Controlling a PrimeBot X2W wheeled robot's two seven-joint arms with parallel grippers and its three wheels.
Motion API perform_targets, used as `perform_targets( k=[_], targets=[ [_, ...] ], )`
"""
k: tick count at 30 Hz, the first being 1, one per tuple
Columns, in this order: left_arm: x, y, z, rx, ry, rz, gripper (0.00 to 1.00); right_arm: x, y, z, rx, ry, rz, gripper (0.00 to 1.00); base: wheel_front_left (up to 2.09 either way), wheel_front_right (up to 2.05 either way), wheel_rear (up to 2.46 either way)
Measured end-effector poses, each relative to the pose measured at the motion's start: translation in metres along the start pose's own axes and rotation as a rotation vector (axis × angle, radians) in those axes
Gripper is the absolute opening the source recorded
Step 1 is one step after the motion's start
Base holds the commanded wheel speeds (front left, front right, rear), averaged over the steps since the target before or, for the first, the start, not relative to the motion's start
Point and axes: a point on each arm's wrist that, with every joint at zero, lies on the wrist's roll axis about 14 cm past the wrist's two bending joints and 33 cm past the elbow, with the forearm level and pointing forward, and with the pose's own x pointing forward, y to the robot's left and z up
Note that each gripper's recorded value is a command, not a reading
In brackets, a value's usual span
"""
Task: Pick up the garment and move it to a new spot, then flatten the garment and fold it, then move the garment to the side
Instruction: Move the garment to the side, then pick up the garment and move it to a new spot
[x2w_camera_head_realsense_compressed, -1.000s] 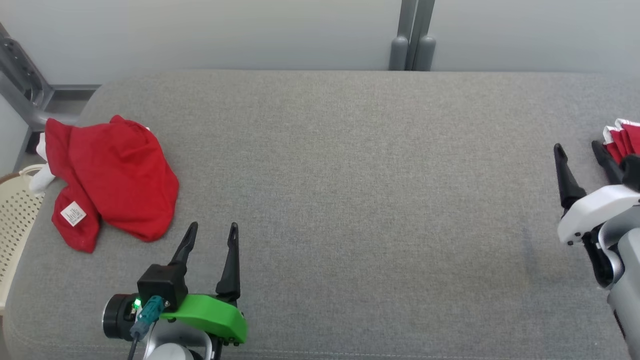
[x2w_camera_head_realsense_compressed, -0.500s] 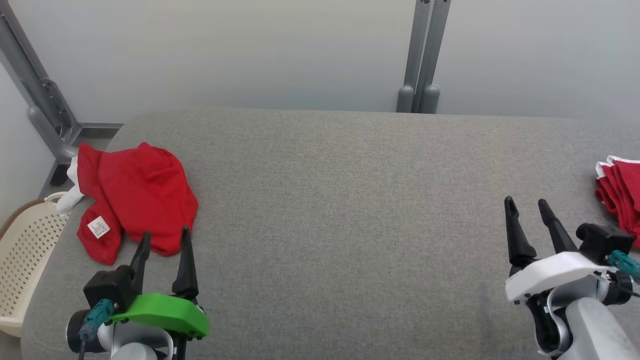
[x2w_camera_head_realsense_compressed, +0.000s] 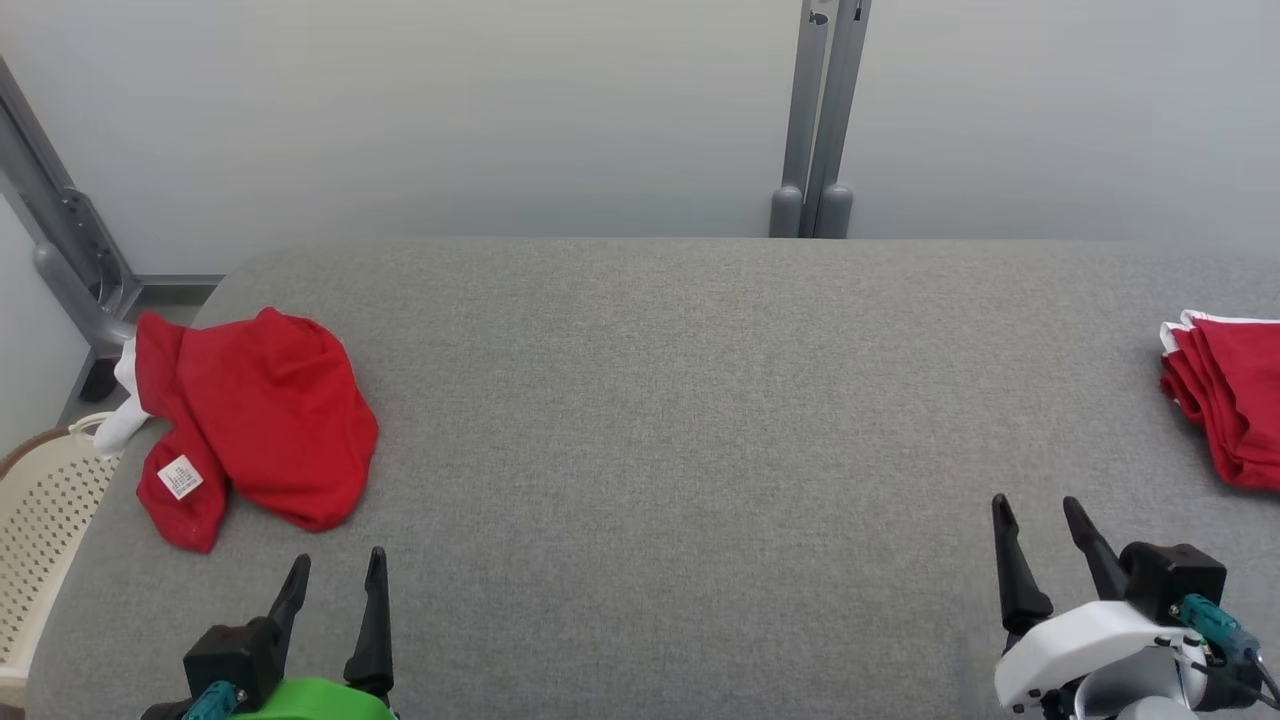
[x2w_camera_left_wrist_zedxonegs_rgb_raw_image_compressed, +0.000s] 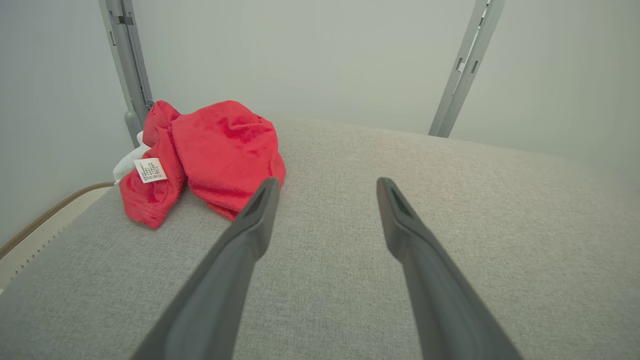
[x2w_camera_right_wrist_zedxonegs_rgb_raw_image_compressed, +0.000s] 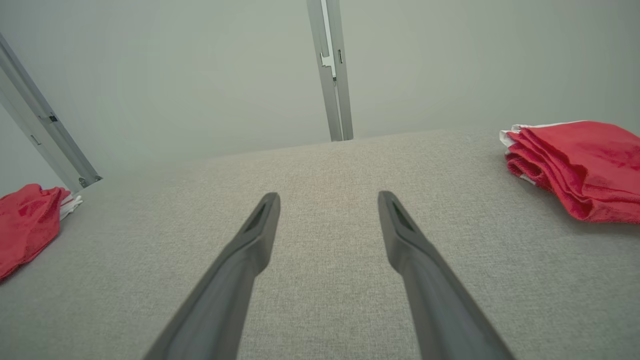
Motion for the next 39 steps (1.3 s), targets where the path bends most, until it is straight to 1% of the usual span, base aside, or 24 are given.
perform_targets(
  k=[2, 5, 12, 16, 26, 32, 39],
  targets=[
    [-0.004, 0.002, -0.005, 0.010, 0.016, 0.003, 1.00, -0.005, -0.001, -0.007, -0.027, 0.030, -0.004, 1.00, 0.00, 0.00, 0.00],
    [-0.006, 0.004, -0.005, 0.010, 0.014, 0.014, 1.00, -0.009, -0.006, -0.011, -0.024, 0.052, -0.018, 1.00, 0.00, 0.00, 0.00],
    [-0.012, 0.007, -0.006, 0.008, 0.015, 0.032, 1.00, -0.016, -0.004, -0.021, 0.000, 0.086, -0.017, 1.00, 0.00, 0.00, 0.00],
    [-0.014, 0.008, -0.006, 0.001, 0.013, 0.040, 1.00, -0.017, -0.004, -0.018, 0.021, 0.065, -0.018, 1.00, 0.00, 0.00, 0.00],
    [-0.018, 0.010, -0.006, 0.001, 0.014, 0.046, 1.00, -0.017, -0.004, -0.016, 0.019, 0.059, -0.019, 1.00, 0.00, 0.00, 0.00],
    [-0.027, 0.024, -0.003, 0.011, 0.014, 0.085, 1.00, -0.015, 0.011, -0.025, 0.026, 0.085, 0.029, 1.00, 0.00, 0.00, 0.00],
    [-0.047, 0.050, 0.000, 0.022, 0.011, 0.166, 1.00, -0.005, 0.048, -0.035, 0.043, 0.115, 0.136, 1.00, 0.00, 0.00, 0.00]
  ],
)
